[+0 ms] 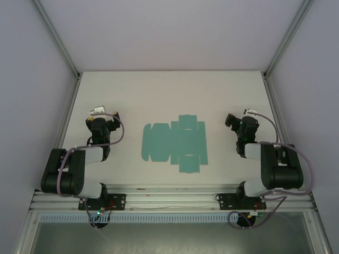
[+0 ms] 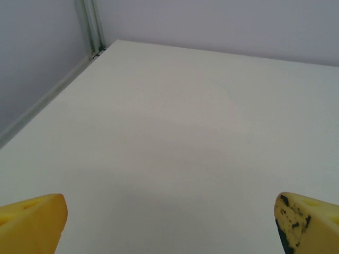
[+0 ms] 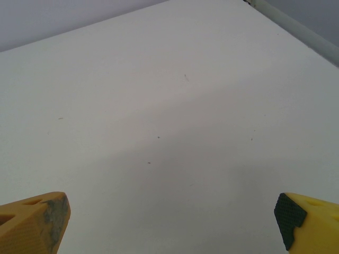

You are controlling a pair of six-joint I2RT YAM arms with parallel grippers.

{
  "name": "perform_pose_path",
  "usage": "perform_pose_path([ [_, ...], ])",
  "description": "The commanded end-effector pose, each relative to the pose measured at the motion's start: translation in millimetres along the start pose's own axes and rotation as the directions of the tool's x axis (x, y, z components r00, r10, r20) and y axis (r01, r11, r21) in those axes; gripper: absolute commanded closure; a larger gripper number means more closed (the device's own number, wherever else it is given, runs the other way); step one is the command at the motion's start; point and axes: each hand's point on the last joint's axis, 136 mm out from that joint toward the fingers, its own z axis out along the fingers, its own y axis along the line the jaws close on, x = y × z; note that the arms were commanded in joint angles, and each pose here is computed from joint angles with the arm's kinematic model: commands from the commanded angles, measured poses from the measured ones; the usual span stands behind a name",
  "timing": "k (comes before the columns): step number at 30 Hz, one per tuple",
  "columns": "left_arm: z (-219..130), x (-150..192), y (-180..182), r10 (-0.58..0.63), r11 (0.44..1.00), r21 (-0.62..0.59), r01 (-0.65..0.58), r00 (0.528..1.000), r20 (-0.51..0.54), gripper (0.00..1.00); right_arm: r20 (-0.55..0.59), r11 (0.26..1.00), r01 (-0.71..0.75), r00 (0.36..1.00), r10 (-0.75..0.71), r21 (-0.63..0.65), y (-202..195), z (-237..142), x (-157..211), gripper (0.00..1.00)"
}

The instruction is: Assemble paper box

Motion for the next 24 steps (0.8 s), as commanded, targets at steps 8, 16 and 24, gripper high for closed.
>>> perform_pose_path([
  [8, -39.5, -33.1, -49.9, -0.142, 0.974, 0.133, 0.184, 0.951, -0.275, 0.00, -0.137, 0.993, -0.117, 0.984, 0.117, 0.008, 30.4, -48.3, -68.3, 0.00],
  [16, -71.9, 43.2, -135.2, -0.097, 0.904, 0.258, 0.341, 0.752, -0.652, 0.00, -0.554, 0.976, -0.177, 0.829, 0.078, -0.126, 117.5, -85.4, 36.3, 0.21],
  [24, -97.4, 103.3, -166.7, -0.002, 0.863, 0.285, 0.417, 0.567, -0.824, 0.01, -0.746, 0.990, -0.123, 0.665, 0.033, -0.065, 119.2, -83.3, 114.3, 0.44],
])
